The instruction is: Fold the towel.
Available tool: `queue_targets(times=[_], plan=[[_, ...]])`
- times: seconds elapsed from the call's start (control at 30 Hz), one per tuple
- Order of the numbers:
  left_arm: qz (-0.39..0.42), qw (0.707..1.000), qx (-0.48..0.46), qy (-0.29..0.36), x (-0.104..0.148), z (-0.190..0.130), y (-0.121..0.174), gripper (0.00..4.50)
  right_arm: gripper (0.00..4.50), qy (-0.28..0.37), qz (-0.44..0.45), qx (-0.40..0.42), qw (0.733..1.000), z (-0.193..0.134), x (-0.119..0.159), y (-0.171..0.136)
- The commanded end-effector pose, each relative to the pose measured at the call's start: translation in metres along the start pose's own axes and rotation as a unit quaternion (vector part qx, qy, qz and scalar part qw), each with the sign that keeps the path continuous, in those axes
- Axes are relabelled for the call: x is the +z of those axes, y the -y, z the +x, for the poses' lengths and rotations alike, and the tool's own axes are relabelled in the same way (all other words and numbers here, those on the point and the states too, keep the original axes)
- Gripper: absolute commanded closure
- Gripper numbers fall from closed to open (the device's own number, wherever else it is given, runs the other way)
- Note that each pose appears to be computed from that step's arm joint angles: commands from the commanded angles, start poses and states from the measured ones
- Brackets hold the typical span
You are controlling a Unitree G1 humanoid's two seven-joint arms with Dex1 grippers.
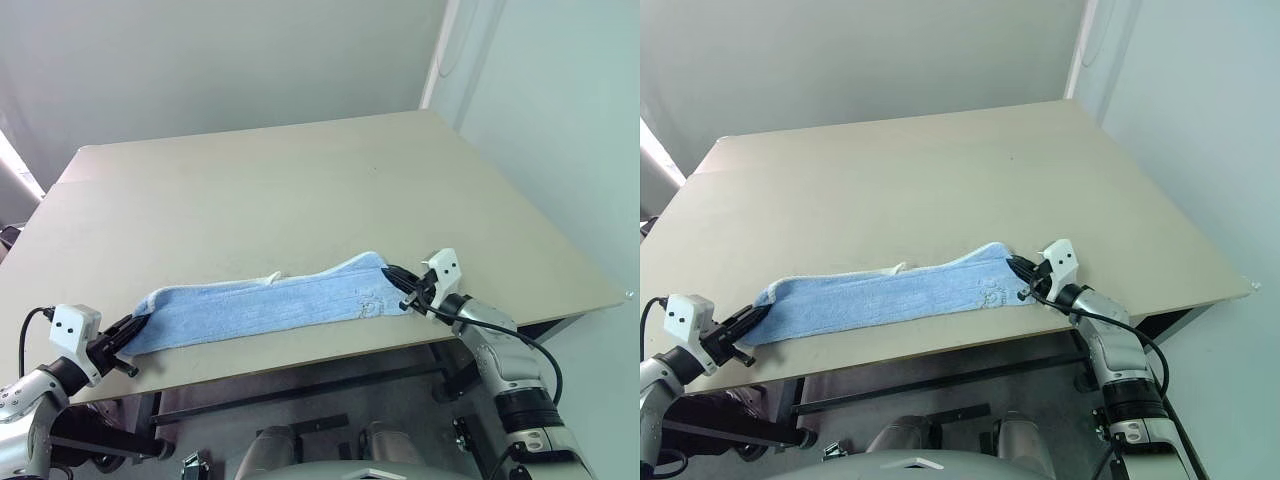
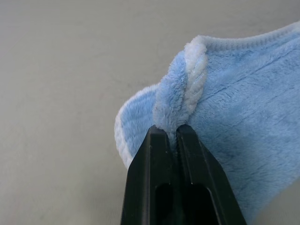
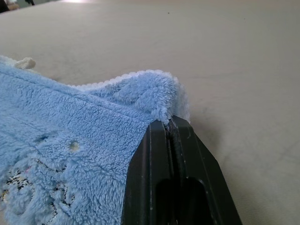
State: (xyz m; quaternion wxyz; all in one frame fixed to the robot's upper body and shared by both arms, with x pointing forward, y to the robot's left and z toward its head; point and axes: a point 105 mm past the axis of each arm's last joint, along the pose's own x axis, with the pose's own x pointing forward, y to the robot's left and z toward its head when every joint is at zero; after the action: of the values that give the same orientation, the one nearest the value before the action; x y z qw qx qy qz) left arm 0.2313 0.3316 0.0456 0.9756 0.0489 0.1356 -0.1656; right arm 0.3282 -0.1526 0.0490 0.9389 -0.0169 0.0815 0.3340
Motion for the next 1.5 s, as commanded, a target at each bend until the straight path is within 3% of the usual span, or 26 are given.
queue_targets(times=[0.03, 0.13, 0.33, 0.43, 0.47, 0.7, 0.9, 0.97, 1.03, 1.1, 1.2, 1.5], plan=[[-0.012, 0.999, 0.037, 0.015, 0.008, -0.003, -0.017, 3.92, 4.29, -0.007, -0.008, -0.016, 1.0, 0.003, 0.006, 0.007], [-0.015, 0.998, 0.051, 0.028, 0.013, -0.002, -0.023, 3.04, 3.54, -0.009, -0.006, -0.015, 1.0, 0.006, 0.008, 0.007], [-0.006, 0.995, 0.088, 0.035, 0.02, 0.0, -0.034, 0.83, 1.29, 0.021, 0.006, -0.021, 1.0, 0.012, 0.019, 0.009], [-0.016, 0.989, 0.136, 0.053, 0.029, -0.003, -0.049, 0.82, 0.16, 0.039, 0.015, -0.04, 0.998, 0.012, 0.028, 0.019], [-0.029, 0.987, 0.147, 0.052, 0.03, -0.004, -0.053, 0.82, 0.03, 0.045, 0.02, -0.044, 0.998, 0.01, 0.032, 0.022], [-0.088, 0.981, 0.133, 0.109, 0.061, -0.011, -0.056, 0.82, 0.03, 0.035, 0.105, -0.041, 0.993, -0.003, 0.041, 0.033], [-0.01, 0.992, -0.036, 0.118, 0.097, -0.004, 0.015, 0.82, 0.03, 0.019, 0.246, -0.072, 0.966, -0.021, 0.057, 0.054], [0.021, 0.992, -0.08, 0.095, 0.094, -0.001, 0.036, 0.82, 0.03, -0.014, 0.275, -0.065, 0.959, -0.029, 0.053, 0.055], [0.047, 0.99, -0.115, 0.068, 0.087, 0.0, 0.052, 0.82, 0.03, -0.057, 0.297, -0.004, 0.953, -0.034, 0.05, 0.042], [0.062, 0.987, -0.137, 0.048, 0.079, 0.002, 0.06, 0.82, 0.03, -0.092, 0.317, 0.073, 0.941, -0.039, 0.049, 0.026], [0.075, 0.985, -0.15, 0.028, 0.07, 0.005, 0.064, 0.82, 0.03, -0.16, 0.348, 0.123, 0.915, -0.052, 0.041, 0.013], [0.075, 0.983, -0.167, 0.018, 0.053, 0.021, 0.08, 0.82, 0.03, -0.236, 0.454, 0.183, 0.84, -0.062, 0.029, -0.004]])
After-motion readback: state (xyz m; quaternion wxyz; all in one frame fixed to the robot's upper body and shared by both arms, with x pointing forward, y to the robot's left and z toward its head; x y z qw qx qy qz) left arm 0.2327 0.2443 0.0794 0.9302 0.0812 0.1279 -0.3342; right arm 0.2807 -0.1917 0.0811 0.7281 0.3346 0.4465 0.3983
